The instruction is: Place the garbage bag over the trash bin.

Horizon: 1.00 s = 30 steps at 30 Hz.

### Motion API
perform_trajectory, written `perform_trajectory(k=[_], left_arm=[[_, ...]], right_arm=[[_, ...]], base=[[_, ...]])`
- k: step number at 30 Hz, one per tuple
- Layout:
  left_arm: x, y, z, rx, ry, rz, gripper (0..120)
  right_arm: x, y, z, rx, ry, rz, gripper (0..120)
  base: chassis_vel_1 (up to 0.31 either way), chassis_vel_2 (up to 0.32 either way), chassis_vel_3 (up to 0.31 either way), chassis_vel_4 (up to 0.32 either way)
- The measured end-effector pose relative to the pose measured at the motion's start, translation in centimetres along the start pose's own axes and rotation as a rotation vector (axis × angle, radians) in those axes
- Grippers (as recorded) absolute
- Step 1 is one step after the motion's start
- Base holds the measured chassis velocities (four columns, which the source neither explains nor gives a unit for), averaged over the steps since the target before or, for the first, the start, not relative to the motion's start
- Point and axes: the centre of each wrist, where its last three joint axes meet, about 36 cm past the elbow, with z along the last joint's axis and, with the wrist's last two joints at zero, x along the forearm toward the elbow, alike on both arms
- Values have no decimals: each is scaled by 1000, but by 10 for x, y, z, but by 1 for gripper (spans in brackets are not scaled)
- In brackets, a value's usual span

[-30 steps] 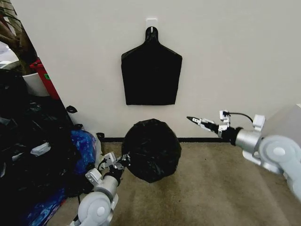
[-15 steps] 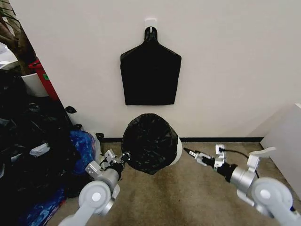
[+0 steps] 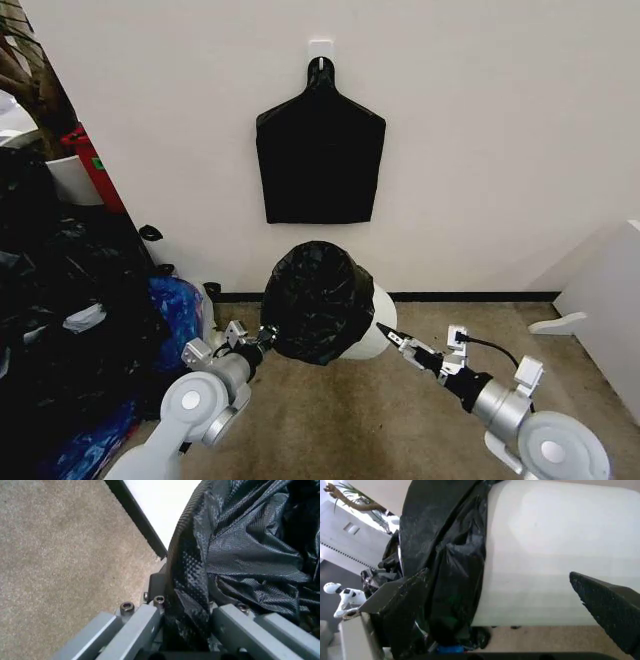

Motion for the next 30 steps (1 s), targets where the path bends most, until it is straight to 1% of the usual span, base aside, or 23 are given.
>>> perform_trajectory(k=[6, 14, 19, 25, 26, 30], left_arm=[[1, -2, 2, -3, 4, 4, 1], [4, -5, 3, -12, 4, 12, 1], [6, -7, 3, -15, 4, 18, 1], [10, -9, 5, -11, 10, 26, 1], [10, -9, 5, -11, 10, 26, 1], [14, -10, 5, -9, 11, 33, 1]], right_arm=[[-5, 5, 2, 11, -6, 0, 100], [-10, -3, 3, 23, -6, 24, 100], [-11, -15, 5, 23, -7, 53, 100], [-9, -39, 8, 18, -5, 96, 100], [-9, -39, 8, 18, -5, 96, 100], [-5, -58, 13, 13, -4, 130, 100]], base=[[0, 0, 0, 0], [0, 0, 0, 0], [0, 0, 0, 0], [0, 0, 0, 0], [0, 0, 0, 0], [0, 0, 0, 0]])
